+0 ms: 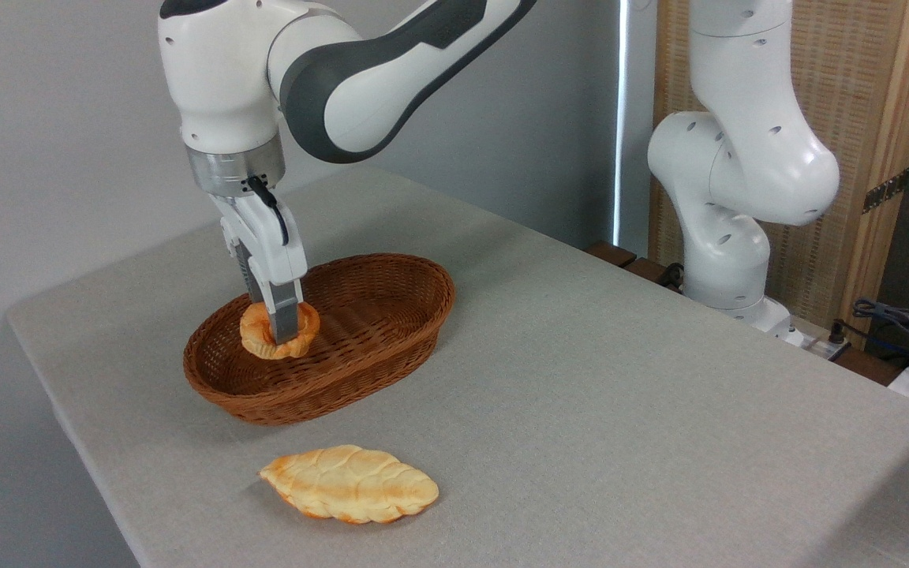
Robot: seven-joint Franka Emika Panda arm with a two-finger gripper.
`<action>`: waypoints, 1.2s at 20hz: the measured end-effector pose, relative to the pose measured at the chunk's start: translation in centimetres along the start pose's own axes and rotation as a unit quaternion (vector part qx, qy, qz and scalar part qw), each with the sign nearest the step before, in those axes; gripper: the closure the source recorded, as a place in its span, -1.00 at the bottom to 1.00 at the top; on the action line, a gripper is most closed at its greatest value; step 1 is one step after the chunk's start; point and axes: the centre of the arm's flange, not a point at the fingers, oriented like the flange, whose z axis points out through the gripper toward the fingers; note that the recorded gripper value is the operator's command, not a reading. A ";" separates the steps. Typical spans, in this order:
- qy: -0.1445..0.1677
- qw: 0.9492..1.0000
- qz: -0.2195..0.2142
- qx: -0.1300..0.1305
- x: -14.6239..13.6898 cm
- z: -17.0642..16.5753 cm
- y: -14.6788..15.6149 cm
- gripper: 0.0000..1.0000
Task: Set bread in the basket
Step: 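Lower the bun into the basket, open the gripper and rise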
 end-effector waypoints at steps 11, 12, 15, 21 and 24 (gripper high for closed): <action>0.002 1.000 -0.004 0.002 -0.2 -0.3 -0.5 -1.00; 0.003 1.000 -0.006 0.007 -0.4 -0.8 -0.7 -1.00; -0.009 1.000 -0.026 0.016 -2.8 -3.7 -2.1 -1.00; -0.045 0.994 -0.093 0.047 -10.2 -15.1 -6.6 -1.00; -0.044 0.993 -0.098 0.053 -10.7 -16.0 -7.0 -1.00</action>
